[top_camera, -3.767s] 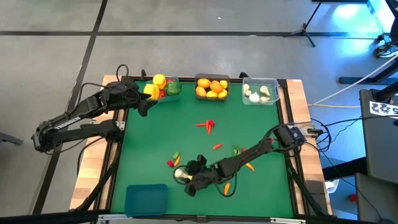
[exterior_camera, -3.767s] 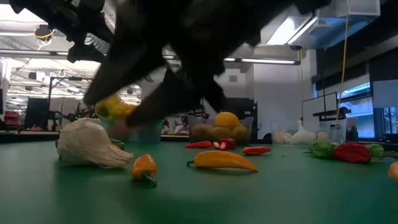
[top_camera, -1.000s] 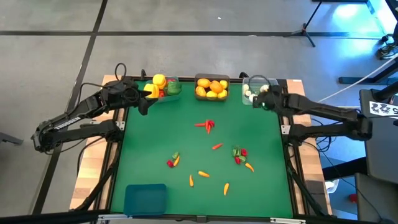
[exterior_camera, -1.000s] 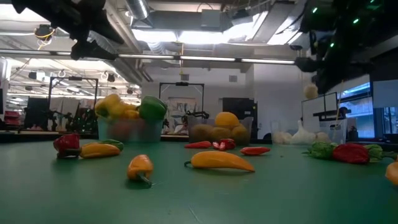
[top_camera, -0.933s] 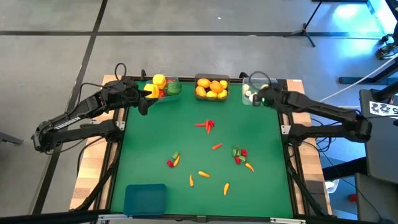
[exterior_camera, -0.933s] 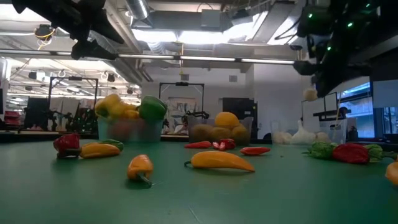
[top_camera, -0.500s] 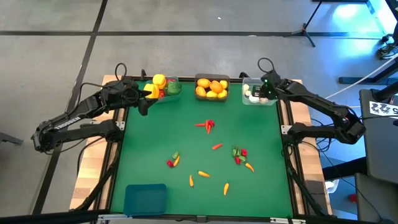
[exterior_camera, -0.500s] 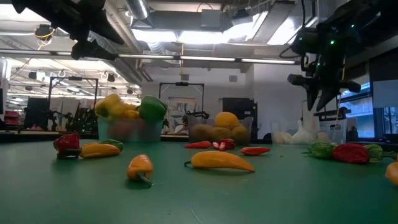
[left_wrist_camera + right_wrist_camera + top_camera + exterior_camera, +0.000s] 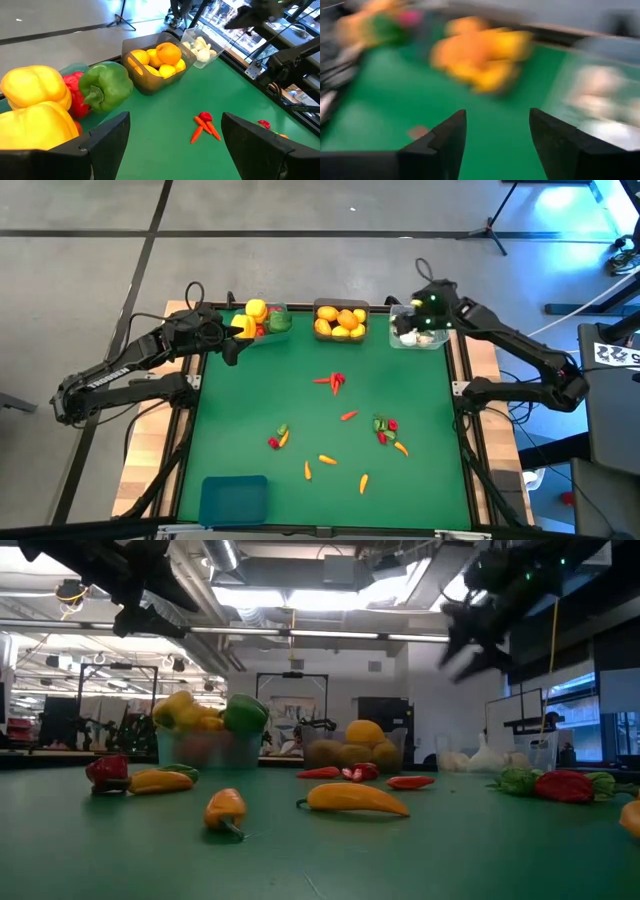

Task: Sort produce into baskets
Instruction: Put the orange chili into the dark blue bin

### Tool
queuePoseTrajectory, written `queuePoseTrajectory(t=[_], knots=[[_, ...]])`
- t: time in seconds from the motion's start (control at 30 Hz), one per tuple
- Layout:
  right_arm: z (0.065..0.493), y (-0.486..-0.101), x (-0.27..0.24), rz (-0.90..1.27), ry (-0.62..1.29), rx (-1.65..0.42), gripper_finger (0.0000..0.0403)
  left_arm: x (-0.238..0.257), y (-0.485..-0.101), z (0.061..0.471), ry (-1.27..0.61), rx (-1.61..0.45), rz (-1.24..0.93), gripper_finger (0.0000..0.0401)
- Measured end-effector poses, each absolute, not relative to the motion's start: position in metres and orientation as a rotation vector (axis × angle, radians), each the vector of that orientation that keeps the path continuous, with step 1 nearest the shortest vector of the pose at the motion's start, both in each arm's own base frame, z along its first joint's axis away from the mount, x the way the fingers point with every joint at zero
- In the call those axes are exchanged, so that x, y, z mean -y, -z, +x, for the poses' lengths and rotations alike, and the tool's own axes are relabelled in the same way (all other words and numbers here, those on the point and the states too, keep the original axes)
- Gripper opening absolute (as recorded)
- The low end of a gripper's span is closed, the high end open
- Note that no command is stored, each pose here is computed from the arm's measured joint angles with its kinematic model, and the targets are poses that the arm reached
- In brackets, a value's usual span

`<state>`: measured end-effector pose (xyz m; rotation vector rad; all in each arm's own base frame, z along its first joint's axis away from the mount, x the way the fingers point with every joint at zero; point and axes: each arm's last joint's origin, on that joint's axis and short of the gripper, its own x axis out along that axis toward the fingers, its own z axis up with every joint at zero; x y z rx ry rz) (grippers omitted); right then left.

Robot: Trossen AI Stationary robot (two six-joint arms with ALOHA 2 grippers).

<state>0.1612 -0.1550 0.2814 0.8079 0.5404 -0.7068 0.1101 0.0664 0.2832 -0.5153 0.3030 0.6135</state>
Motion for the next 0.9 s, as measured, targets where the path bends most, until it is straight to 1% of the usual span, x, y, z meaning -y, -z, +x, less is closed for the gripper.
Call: queuePoseTrajectory(t=[0.07,0.13,0.3,0.5,0.6,0.77,0.9], knots=[[0.173,-0.288,0.143,0.781,0.563,-0.52,0.021,-0.066,-0.283,0.11,-0.614,-0.301,-0.521,0.0308],[0.188,-0.291,0.128,0.724,0.46,-0.526,0.0208,-0.066,-0.283,0.11,-0.616,-0.297,-0.533,0.0308],[0.231,-0.284,0.086,0.503,0.336,-0.566,0.0205,-0.066,-0.284,0.11,-0.614,-0.29,-0.546,0.0308],[0.285,-0.263,0.053,0.277,0.235,-0.503,0.0205,-0.066,-0.283,0.11,-0.618,-0.286,-0.569,0.0308],[0.305,-0.242,0.044,0.194,0.176,-0.544,0.0205,-0.066,-0.283,0.11,-0.618,-0.288,-0.571,0.0308],[0.322,-0.206,0.045,0.191,0.174,-0.64,0.022,-0.066,-0.283,0.11,-0.62,-0.286,-0.58,0.0308],[0.334,-0.185,0.046,0.176,0.173,-0.648,0.0231,-0.066,-0.283,0.11,-0.622,-0.283,-0.591,0.0308]])
